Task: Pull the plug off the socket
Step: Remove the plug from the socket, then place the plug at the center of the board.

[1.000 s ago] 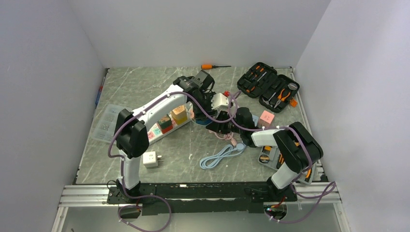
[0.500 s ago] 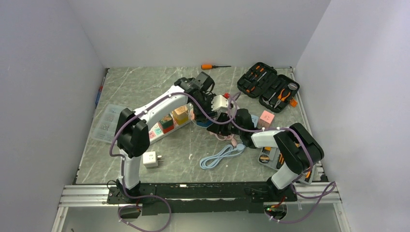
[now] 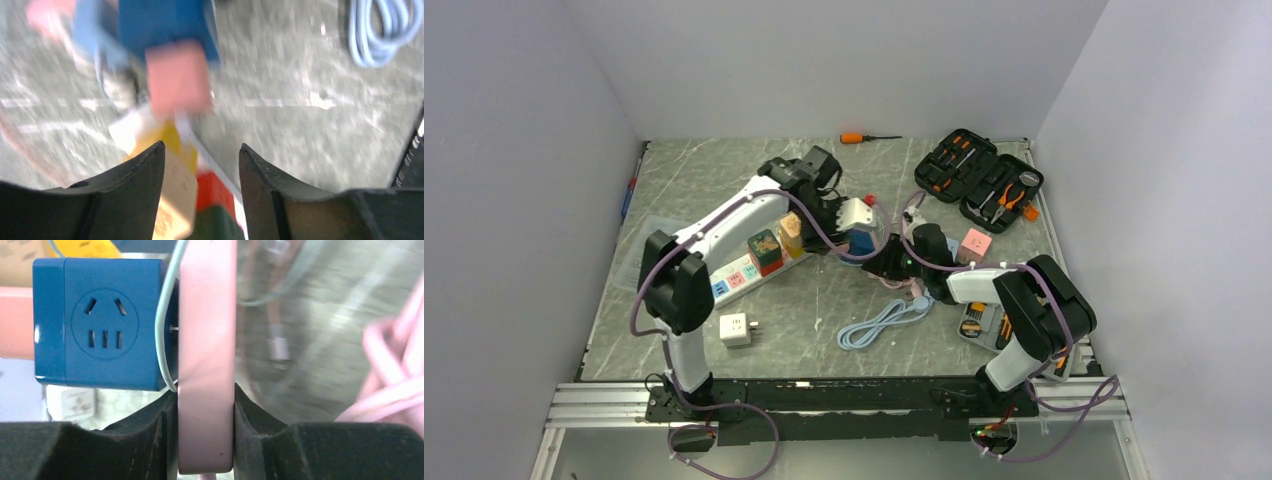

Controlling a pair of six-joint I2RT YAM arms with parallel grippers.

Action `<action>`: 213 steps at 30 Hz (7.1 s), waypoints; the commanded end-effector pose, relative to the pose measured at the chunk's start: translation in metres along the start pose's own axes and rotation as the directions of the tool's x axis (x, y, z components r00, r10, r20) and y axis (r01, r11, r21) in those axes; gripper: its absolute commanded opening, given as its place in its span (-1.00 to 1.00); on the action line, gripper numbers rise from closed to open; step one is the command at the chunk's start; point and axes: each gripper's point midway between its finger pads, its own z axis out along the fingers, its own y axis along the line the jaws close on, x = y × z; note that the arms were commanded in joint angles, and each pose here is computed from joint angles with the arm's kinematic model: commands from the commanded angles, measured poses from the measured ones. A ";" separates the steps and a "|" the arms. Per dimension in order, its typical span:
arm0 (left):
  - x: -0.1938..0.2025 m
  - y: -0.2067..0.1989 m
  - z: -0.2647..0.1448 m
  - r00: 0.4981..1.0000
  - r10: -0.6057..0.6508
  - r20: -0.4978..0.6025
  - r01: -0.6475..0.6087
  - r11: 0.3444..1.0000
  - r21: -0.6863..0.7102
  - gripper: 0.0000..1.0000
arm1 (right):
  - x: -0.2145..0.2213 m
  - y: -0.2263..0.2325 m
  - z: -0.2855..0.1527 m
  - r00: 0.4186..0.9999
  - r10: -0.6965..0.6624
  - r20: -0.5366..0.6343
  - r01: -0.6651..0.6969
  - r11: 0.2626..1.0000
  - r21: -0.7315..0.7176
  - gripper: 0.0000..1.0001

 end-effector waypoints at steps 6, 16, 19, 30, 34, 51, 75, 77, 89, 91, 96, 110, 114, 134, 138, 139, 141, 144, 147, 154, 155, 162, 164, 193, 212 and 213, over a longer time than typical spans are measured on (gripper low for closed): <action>0.047 -0.016 -0.063 0.984 -0.004 -0.177 0.004 1.000 -0.005 -1.00 | -0.007 -0.087 -0.025 0.997 0.040 0.071 -0.063 0.932 0.356 -1.00; -0.044 -0.025 -0.033 0.996 0.030 0.084 -0.027 0.999 -0.029 0.99 | -0.006 -0.042 -0.011 0.998 0.010 0.066 -0.025 0.972 0.233 -1.00; -0.058 -0.027 -0.020 0.994 0.055 0.099 -0.056 0.998 0.004 0.99 | -0.013 -0.024 -0.010 0.997 -0.007 0.083 -0.010 0.979 0.202 -1.00; -0.046 -0.016 0.050 0.991 0.130 0.008 -0.131 0.991 0.016 0.99 | -0.029 0.008 -0.019 0.990 -0.029 0.139 0.011 0.991 0.131 -1.00; -0.046 -0.001 0.060 0.991 0.129 -0.017 -0.129 0.991 -0.028 0.99 | -0.027 0.009 -0.019 0.990 -0.024 0.139 0.008 0.993 0.114 -1.00; -0.046 0.017 0.073 0.996 0.061 -0.059 -0.066 0.995 -0.077 0.99 | -0.027 0.019 -0.018 0.990 -0.031 0.141 0.021 0.998 0.067 -1.00; -0.041 0.031 0.073 0.981 -0.165 0.100 0.172 0.983 -0.068 0.99 | -0.029 0.046 -0.023 0.984 -0.040 0.171 0.049 0.998 -0.050 -1.00; -0.037 0.026 0.075 0.984 -0.156 0.084 0.160 0.986 -0.041 0.99 | -0.028 0.045 -0.022 0.985 -0.036 0.170 0.045 0.998 -0.049 -1.00; -0.040 0.007 0.079 0.979 -0.156 0.129 0.150 0.987 0.053 0.99 | -0.036 0.064 -0.027 0.983 0.034 0.182 -0.001 0.984 -0.179 -1.00; -0.044 0.004 0.078 0.978 -0.152 0.146 0.143 0.987 0.068 0.99 | -0.039 0.066 -0.029 0.981 0.056 0.184 -0.017 0.978 -0.206 -1.00; -0.041 -0.007 0.078 0.978 -0.159 0.134 0.145 0.984 0.106 0.99 | -0.042 0.067 -0.032 0.980 0.075 0.185 -0.031 0.972 -0.233 -1.00; -0.042 -0.005 0.088 0.978 -0.181 0.101 0.172 0.980 0.098 0.99 | -0.045 0.072 -0.033 0.979 0.040 0.202 0.007 0.974 -0.225 -1.00; -0.045 -0.012 0.090 0.978 -0.181 0.102 0.165 0.975 0.150 0.52 | -0.045 0.073 -0.032 0.979 0.024 0.203 0.021 0.976 -0.218 -1.00; -0.010 0.003 0.041 0.998 -0.046 -0.042 0.046 0.999 0.005 -1.00 | -0.017 0.004 -0.017 0.990 -0.023 0.141 0.021 1.000 0.017 -1.00; -0.015 0.017 0.037 0.999 -0.017 -0.047 0.016 0.999 -0.034 -1.00 | -0.018 0.001 -0.018 0.989 -0.035 0.144 0.030 0.999 0.035 -1.00; -0.017 0.020 0.035 0.999 -0.014 -0.048 0.012 0.999 -0.045 -1.00 | -0.017 -0.001 -0.019 0.989 -0.038 0.142 0.033 0.999 0.043 -1.00; -0.016 0.023 0.027 0.998 0.002 -0.060 -0.006 0.998 -0.065 -1.00 | -0.015 -0.004 -0.020 0.989 -0.049 0.138 0.041 0.997 0.062 -1.00; -0.012 0.020 0.015 0.996 0.044 -0.081 -0.050 0.996 -0.077 -1.00 | -0.015 -0.012 -0.023 0.988 -0.061 0.143 0.047 0.994 0.099 -1.00; -0.008 0.004 0.004 0.996 0.029 -0.081 -0.032 0.998 -0.047 -1.00 | -0.015 -0.017 -0.026 0.988 -0.060 0.144 0.043 0.992 0.116 -1.00; -0.009 -0.023 -0.025 0.999 -0.001 -0.033 -0.001 0.998 -0.056 -1.00 | -0.016 -0.024 -0.033 0.985 -0.074 0.153 0.050 0.986 0.158 -1.00; -0.011 -0.024 -0.030 1.000 -0.005 -0.020 0.004 0.998 -0.063 -1.00 | -0.016 -0.024 -0.034 0.985 -0.081 0.153 0.056 0.985 0.160 -1.00; -0.050 0.022 -0.070 0.996 0.020 0.092 0.007 0.960 -0.279 -1.00 | -0.004 -0.031 -0.039 0.988 -0.092 0.127 0.067 0.980 0.186 -1.00; -0.062 0.043 -0.087 0.992 0.023 0.123 0.021 0.936 -0.351 -1.00 | -0.003 -0.032 -0.041 0.988 -0.091 0.126 0.066 0.979 0.192 -1.00; -0.002 0.157 0.066 0.981 -0.178 0.076 0.193 0.928 -0.318 -0.97 | 0.000 0.011 -0.052 0.976 -0.159 0.151 0.145 0.984 0.106 -1.00; -0.026 0.127 -0.020 0.962 -0.134 0.239 0.193 0.951 -0.242 0.99 | -0.002 0.010 -0.053 0.969 -0.193 0.153 0.174 0.976 0.129 -1.00; -0.031 0.123 -0.033 0.956 -0.127 0.265 0.192 0.953 -0.234 0.99 | -0.002 0.009 -0.054 0.967 -0.198 0.157 0.179 0.975 0.131 -1.00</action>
